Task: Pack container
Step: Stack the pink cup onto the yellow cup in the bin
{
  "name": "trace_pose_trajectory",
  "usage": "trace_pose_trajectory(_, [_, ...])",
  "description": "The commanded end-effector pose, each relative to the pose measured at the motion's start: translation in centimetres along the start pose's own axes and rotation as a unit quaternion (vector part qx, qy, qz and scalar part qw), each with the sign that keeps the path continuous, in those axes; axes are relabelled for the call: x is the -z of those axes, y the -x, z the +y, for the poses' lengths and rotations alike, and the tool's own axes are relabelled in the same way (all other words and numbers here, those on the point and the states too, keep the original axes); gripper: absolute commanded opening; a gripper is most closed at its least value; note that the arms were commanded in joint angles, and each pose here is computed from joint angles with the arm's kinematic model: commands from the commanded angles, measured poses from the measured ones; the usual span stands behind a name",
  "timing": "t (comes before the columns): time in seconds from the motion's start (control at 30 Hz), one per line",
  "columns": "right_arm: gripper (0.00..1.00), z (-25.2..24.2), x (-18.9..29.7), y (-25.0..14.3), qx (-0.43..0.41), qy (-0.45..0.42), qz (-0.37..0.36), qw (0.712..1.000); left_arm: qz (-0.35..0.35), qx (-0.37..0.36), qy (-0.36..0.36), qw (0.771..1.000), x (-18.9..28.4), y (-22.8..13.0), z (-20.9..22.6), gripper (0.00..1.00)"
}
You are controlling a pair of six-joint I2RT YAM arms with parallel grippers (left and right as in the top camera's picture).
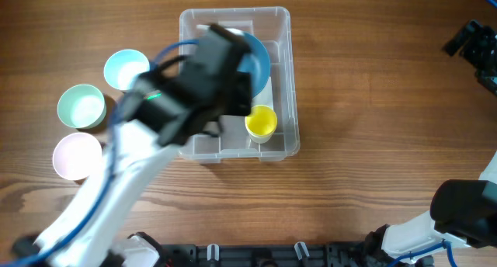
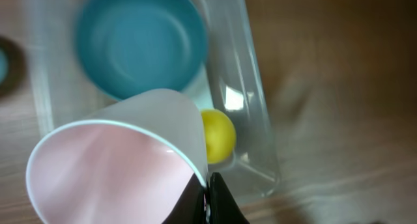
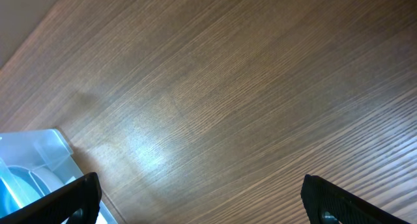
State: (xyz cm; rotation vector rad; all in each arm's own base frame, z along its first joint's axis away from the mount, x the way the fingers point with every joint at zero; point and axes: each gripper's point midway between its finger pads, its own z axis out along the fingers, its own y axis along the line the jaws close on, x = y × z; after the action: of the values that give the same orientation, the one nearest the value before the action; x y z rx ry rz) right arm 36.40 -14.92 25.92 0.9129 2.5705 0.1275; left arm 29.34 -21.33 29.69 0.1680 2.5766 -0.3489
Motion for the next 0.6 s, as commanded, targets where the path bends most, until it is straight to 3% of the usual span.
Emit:
trace_pose_trajectory(0.0, [1.0,0.0,-0.4,-0.1,0.0,0.002,0.008,1.0,0.078,-0.07,0.011,0.994,-5.5,-3.0,-3.1,0.04])
trace_pose_trajectory(0.13, [0.99,0.0,-0.4,-0.1,0.0,0.003,0.007,1.0,0.125,-0.085,0.026,0.988,-9.0,-4.8,-3.8,0.04])
trace_pose_trajectory(0.3, [0.99,0.1,-0.4,-0.1,0.0,0.003,0.007,1.0,0.13,-0.085,0.027,0.987,-9.5,-5.0,-3.8,0.04])
trace_pose_trajectory(0.33, [0.99,0.1,-0.4,-0.1,0.0,0.003,0.007,1.0,0.131,-0.085,0.027,0.987,-9.5,-5.0,-3.8,0.09])
trace_pose_trajectory(0.37, [0.99,0.1,-0.4,-0.1,0.0,0.003,0.007,1.0,0.131,-0.085,0.028,0.987,-9.5,-5.1,-3.8,0.23])
trace_pose_trajectory(0.4, [0.99,0.0,-0.4,-0.1,0.0,0.003,0.007,1.0,0.131,-0.085,0.028,0.987,-9.5,-5.1,-3.8,0.46])
trace_pose_trajectory(0.43, [1.0,0.0,-0.4,-0.1,0.0,0.003,0.007,1.0,0.131,-0.085,0.028,0.987,-9.5,-5.1,-3.8,0.54])
trace_pose_trajectory(0.47, [1.0,0.1,-0.4,-0.1,0.0,0.003,0.007,1.0,0.131,-0.085,0.028,0.987,-9.5,-5.1,-3.8,0.73])
trace_pose_trajectory(0.57, [1.0,0.1,-0.4,-0.1,0.0,0.003,0.007,1.0,0.13,-0.082,0.029,0.988,-9.4,-4.9,-3.6,0.77])
